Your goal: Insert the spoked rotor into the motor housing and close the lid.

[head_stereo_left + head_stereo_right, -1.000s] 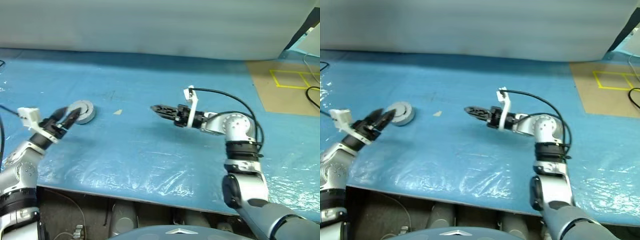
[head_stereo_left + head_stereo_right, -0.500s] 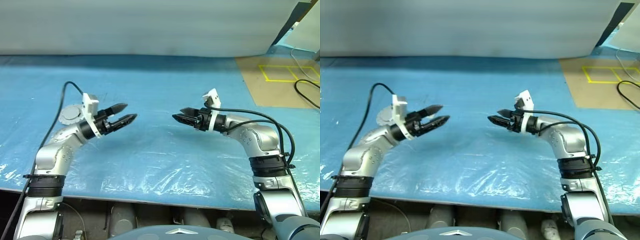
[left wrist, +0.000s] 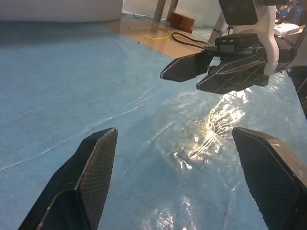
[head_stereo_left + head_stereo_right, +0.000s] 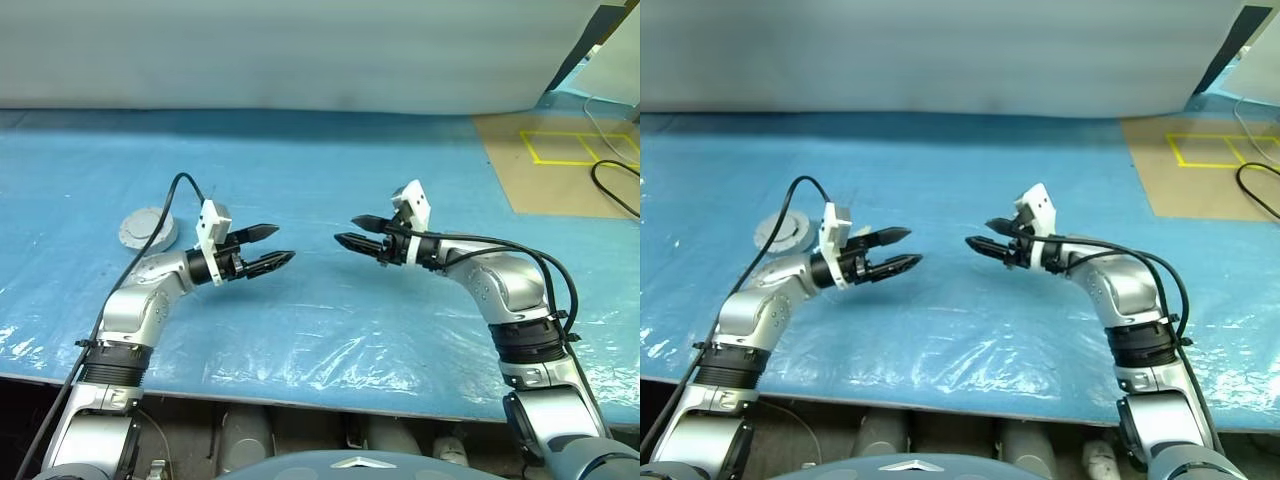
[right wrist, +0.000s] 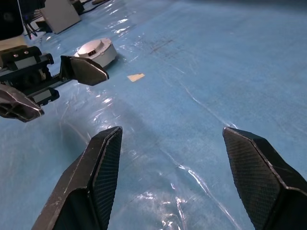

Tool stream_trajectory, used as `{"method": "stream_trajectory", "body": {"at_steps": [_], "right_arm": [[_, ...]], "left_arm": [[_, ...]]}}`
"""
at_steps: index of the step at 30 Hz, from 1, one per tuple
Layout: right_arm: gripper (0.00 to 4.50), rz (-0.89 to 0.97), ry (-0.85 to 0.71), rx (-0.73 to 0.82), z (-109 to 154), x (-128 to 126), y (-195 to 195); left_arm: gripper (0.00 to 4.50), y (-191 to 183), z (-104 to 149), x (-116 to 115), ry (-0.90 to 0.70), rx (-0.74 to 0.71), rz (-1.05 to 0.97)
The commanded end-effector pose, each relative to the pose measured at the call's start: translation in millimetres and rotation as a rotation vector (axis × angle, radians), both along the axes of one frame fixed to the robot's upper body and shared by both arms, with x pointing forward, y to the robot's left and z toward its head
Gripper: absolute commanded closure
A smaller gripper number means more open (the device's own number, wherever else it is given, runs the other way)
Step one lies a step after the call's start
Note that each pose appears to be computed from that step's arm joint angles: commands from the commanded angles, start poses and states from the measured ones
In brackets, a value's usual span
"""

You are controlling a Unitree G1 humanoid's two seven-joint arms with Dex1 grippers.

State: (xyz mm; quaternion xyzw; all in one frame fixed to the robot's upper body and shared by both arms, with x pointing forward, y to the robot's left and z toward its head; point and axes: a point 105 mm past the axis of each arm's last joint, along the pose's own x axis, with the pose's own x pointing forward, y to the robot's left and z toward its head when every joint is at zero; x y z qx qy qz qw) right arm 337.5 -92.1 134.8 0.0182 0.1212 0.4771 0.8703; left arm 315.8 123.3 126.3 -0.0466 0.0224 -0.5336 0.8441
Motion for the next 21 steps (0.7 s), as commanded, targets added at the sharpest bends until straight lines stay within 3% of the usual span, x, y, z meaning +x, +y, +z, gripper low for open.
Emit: {"method": "stream_trajectory", "body": {"at_steps": [1, 21], "right_arm": [[0.99, 0.022, -0.051, 0.019, 13.8, 3.4, 7.5], [0.99, 0.053, -0.035, 0.024, 12.8, 8.1, 16.8]], "left_arm": [[0.45, 6.7, 5.4, 1.7, -0.049, 0.010, 0.028], [0.45, 13.7, 16.1, 8.8, -0.100, -0.020, 0.131]]}}
